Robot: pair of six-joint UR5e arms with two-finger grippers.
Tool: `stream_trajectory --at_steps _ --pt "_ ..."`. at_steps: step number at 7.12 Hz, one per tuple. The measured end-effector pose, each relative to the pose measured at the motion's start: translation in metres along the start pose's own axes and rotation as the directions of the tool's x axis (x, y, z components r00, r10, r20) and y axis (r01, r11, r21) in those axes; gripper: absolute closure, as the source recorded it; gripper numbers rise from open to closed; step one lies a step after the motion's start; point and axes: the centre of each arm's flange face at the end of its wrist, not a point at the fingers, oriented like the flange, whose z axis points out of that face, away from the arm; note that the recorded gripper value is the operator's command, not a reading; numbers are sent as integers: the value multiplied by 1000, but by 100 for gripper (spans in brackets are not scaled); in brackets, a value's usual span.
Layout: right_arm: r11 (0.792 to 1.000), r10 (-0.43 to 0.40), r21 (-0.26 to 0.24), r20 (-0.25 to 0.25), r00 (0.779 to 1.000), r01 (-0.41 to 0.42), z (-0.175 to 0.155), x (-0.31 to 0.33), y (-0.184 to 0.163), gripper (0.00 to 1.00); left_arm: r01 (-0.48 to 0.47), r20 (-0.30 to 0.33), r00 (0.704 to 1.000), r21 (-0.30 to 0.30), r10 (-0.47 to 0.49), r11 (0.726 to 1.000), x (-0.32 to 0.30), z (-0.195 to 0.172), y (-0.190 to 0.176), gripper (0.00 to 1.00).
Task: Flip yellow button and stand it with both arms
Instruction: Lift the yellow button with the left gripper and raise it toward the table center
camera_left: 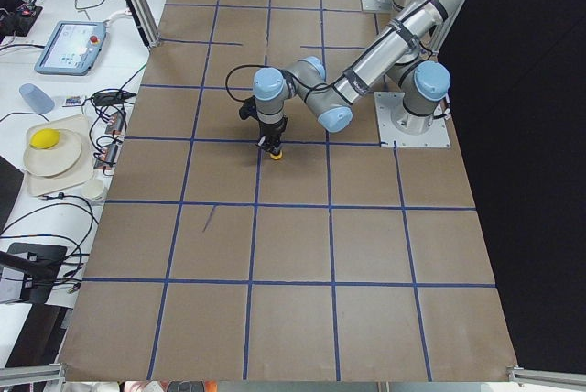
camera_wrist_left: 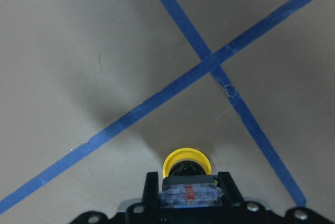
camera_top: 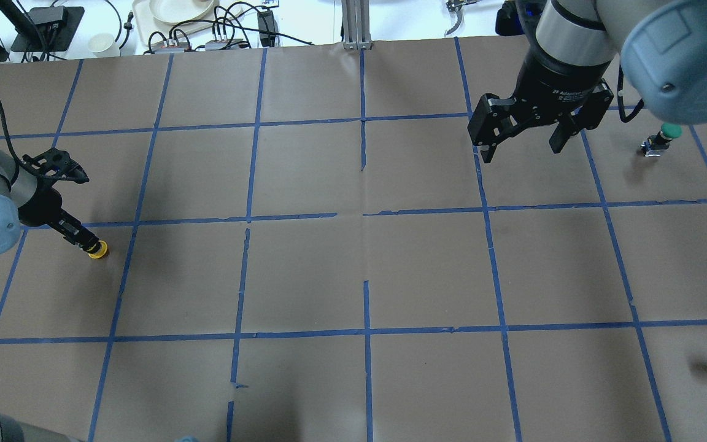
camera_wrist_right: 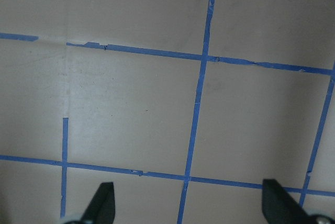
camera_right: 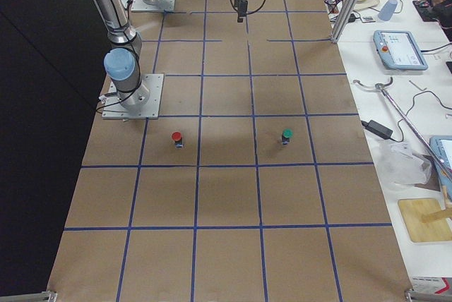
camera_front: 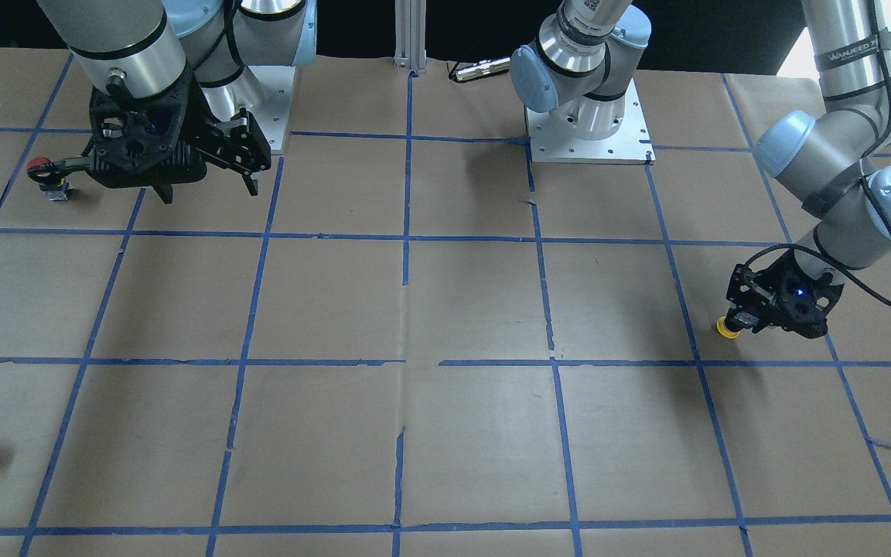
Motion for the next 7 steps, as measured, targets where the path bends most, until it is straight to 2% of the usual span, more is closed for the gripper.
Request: stream_trajectory --at_steps 1,2,3,4,5,7 --pt "1000 0 2 0 1000 0 0 0 0 0 18 -50 999 25 -17 1000 10 -16 -6 73" --pt "1000 0 8 1 1000 0 -3 2 0 0 64 -125 991 60 -56 996 27 -30 -13 73" --pt "1000 -1 17 1 1000 1 -8 3 0 0 138 -223 968 101 -113 985 49 -43 -22 73" --pt "1000 0 24 0 1000 0 -12 4 -1 0 234 -325 928 127 -183 964 73 -55 -34 73" --pt "1000 2 30 -1 1000 -2 -14 5 -1 0 330 -426 870 133 -247 935 102 -68 -50 73" --pt "999 20 45 -8 1000 -20 -19 10 0 0 471 -626 720 125 -299 873 176 -98 -92 73"
